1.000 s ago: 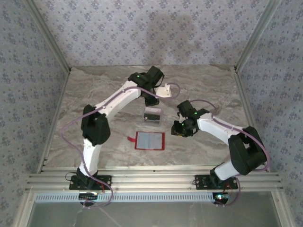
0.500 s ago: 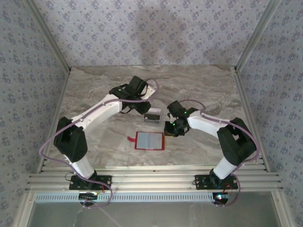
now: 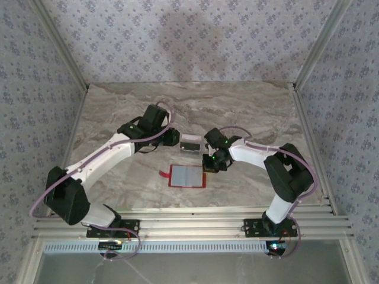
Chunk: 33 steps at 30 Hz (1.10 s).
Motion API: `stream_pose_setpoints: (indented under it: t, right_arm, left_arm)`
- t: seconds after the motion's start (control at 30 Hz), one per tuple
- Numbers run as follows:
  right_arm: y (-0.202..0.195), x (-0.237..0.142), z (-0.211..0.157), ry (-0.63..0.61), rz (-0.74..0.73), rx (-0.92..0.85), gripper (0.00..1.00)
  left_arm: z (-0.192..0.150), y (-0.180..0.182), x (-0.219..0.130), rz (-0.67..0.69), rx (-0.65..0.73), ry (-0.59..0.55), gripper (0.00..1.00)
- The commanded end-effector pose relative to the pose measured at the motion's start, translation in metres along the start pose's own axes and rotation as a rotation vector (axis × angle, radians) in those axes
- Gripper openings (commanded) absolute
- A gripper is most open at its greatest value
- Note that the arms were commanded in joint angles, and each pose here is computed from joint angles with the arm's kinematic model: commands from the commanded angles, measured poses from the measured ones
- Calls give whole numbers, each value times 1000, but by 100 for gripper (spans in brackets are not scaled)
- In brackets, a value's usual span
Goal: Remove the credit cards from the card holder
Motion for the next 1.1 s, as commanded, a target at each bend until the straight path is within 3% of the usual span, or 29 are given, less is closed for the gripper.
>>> stream_pose_setpoints:
  t: [0.0,0.4,0.6,0.77,1.07]
  right_arm:
    - [9,1,2,6,16,-5,7]
    - [3,14,0,26,-7,23,7]
    - [-1,16,-3,30,-15,28,7]
    - [-2,16,-4,32,-19,29,7]
    - [-2,16,-3,31,-15,29,7]
  left_arm:
    - [5,-3,-6,-33,-119,-49,26]
    - [-10,-7,5,-86,-190,42,25]
    - [-34,-8,21,-104,-286,150,23]
    - [-55,-27,45,-216,-361,218,23]
    - [-87,-63,88,-293,-389,366,24]
Point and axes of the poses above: each hand's point on the last joint's axis, 136 mm out from that joint toward the fingers, its own x axis out along the fingers, its own y axis along the line the jaws close on, z = x × y, the point moved 7 cm from there along -x, back along the fingers, and after that the axes turned 13 degrees about x, right-handed, at the moved point
